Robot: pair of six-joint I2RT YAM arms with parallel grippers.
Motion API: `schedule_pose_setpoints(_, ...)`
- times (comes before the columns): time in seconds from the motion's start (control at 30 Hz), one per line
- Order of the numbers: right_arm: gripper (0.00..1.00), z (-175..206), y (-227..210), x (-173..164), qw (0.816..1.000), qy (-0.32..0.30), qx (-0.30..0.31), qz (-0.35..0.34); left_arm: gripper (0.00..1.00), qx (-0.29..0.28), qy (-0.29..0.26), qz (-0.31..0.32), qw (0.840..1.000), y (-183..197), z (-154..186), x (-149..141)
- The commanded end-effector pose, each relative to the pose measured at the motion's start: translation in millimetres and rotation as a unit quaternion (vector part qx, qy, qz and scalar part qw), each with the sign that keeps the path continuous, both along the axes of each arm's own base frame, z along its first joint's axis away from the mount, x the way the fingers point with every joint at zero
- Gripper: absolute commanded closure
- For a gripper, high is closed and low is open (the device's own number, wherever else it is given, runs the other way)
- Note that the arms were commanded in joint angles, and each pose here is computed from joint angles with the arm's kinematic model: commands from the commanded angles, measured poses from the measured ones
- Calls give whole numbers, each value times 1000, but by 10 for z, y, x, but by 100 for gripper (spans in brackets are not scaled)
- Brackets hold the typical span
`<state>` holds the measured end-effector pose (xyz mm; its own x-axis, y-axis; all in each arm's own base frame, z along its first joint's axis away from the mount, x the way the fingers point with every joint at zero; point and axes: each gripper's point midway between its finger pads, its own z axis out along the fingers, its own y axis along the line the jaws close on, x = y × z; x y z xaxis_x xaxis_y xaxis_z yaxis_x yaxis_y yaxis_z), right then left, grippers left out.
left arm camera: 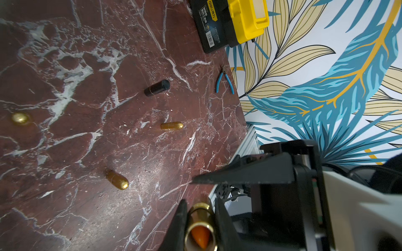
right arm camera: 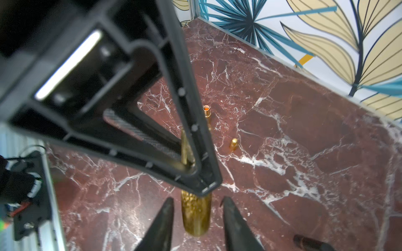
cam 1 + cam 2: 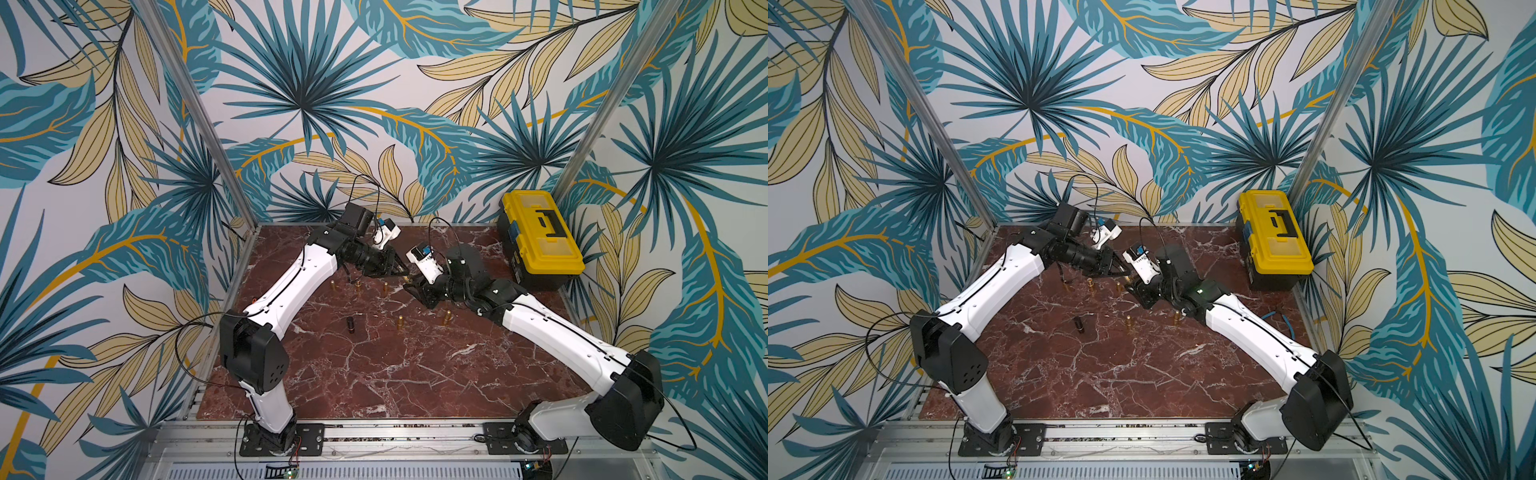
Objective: Open the lipstick cap
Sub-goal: Place the lipstick at the center of the board.
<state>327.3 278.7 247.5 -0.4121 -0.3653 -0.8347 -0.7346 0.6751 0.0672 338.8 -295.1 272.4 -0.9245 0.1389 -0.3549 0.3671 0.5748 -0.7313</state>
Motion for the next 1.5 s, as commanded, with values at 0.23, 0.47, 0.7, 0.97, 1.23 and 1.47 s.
schedule_pose_setpoints(0.23,51,70,-272,-38,998,-26,-29,-49,94,77,-74,70,992,185,-28,486)
schedule_pose_setpoints(0.47,50,168,-592,-97,992,-58,-31,-110,95,186,-118,100,970,90,-473,880)
schedule_pose_setpoints(0.7,50,218,-954,-133,980,-79,-44,-179,96,258,-171,87,947,-257,-1047,1128)
schedule_pose_setpoints(0.97,50,156,-1111,-188,975,-76,-51,-203,94,264,-201,100,938,-346,-1474,1310)
schedule_pose_setpoints(1.23,50,131,-1114,-174,974,-76,-51,-206,94,293,-207,83,930,-348,-1776,1291)
schedule_pose_setpoints(1.47,49,153,-1110,-165,974,-80,-52,-205,94,292,-204,77,931,-367,-1976,1285)
